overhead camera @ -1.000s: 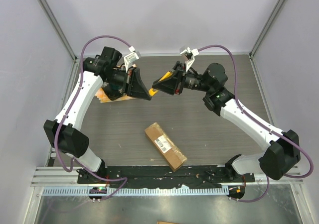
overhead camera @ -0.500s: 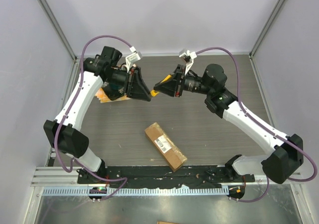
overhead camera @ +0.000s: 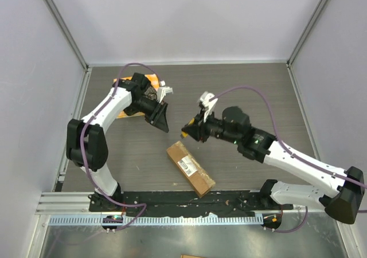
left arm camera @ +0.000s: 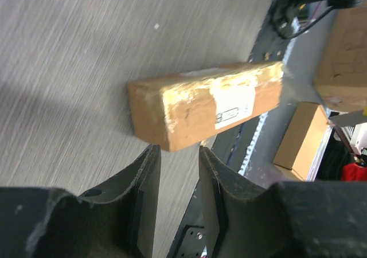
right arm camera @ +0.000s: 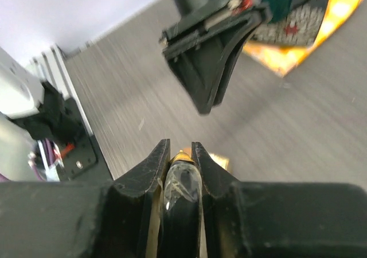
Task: Unpack the express box
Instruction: Cut the express box at the center of the board.
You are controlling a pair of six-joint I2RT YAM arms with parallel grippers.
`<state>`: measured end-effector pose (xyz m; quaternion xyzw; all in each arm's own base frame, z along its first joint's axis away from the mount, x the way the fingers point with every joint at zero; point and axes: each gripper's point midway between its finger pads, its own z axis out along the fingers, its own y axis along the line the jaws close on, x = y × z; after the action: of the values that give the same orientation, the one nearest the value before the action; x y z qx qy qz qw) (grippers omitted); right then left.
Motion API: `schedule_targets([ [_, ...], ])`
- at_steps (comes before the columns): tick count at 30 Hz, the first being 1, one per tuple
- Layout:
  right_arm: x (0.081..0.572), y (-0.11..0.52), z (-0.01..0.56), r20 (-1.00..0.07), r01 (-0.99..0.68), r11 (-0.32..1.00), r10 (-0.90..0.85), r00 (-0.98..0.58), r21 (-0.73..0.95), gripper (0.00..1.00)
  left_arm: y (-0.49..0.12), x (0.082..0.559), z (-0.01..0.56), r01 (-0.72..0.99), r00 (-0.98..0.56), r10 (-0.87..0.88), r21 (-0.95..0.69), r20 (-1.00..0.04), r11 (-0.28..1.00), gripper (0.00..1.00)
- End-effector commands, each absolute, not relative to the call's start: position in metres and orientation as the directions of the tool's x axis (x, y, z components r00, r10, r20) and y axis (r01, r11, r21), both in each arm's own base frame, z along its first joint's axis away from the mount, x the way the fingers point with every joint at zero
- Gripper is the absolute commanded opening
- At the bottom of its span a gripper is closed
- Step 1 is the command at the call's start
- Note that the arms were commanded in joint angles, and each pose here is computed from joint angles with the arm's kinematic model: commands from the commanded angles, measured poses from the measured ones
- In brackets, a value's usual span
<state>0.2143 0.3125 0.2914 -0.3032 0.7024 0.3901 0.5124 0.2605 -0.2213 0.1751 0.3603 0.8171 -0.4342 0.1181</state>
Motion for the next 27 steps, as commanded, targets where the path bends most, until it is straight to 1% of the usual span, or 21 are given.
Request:
schedule_targets([
  [1, 0.211, 0.308, 0.236, -0.951, -0.749, 0.651, -0.135, -0.280, 0.128, 0.01, -0.214, 0.270, 0.144, 0.722, -0.685, 0.535, -0.555, -0.494, 0.413, 0.37],
  [2, 0.211, 0.310, 0.235, -0.956, -0.743, 0.657, -0.115, -0.269, 0.130, 0.01, -0.215, 0.266, 0.136, 0.713, -0.692, 0.544, -0.565, -0.474, 0.415, 0.37],
  [3, 0.209, 0.314, 0.234, -0.961, -0.745, 0.654, -0.099, -0.258, 0.132, 0.01, -0.216, 0.265, 0.132, 0.711, -0.692, 0.549, -0.571, -0.468, 0.410, 0.37],
  [4, 0.203, 0.316, 0.221, -0.957, -0.748, 0.649, -0.105, -0.269, 0.138, 0.01, -0.218, 0.263, 0.130, 0.716, -0.686, 0.557, -0.572, -0.468, 0.401, 0.38],
  [5, 0.207, 0.317, 0.224, -0.965, -0.738, 0.659, -0.075, -0.253, 0.142, 0.01, -0.220, 0.261, 0.127, 0.710, -0.689, 0.560, -0.583, -0.460, 0.395, 0.38],
  [7, 0.208, 0.318, 0.211, -0.964, -0.731, 0.669, -0.086, -0.253, 0.132, 0.01, -0.226, 0.257, 0.129, 0.706, -0.688, 0.562, -0.604, -0.459, 0.371, 0.39],
  [8, 0.211, 0.319, 0.213, -0.969, -0.726, 0.674, -0.068, -0.239, 0.132, 0.01, -0.228, 0.256, 0.130, 0.707, -0.685, 0.563, -0.607, -0.462, 0.362, 0.41],
  [11, 0.216, 0.320, 0.205, -0.974, -0.721, 0.684, -0.073, -0.216, 0.109, 0.01, -0.235, 0.251, 0.130, 0.703, -0.682, 0.570, -0.626, -0.458, 0.338, 0.42],
  [19, 0.225, 0.321, 0.204, -0.985, -0.708, 0.702, -0.061, -0.164, 0.075, 0.01, -0.238, 0.241, 0.105, 0.664, -0.698, 0.603, -0.665, -0.386, 0.342, 0.41],
  [27, 0.225, 0.324, 0.194, -0.985, -0.713, 0.696, -0.051, -0.164, 0.083, 0.01, -0.244, 0.231, 0.096, 0.644, -0.698, 0.621, -0.691, -0.357, 0.327, 0.42],
])
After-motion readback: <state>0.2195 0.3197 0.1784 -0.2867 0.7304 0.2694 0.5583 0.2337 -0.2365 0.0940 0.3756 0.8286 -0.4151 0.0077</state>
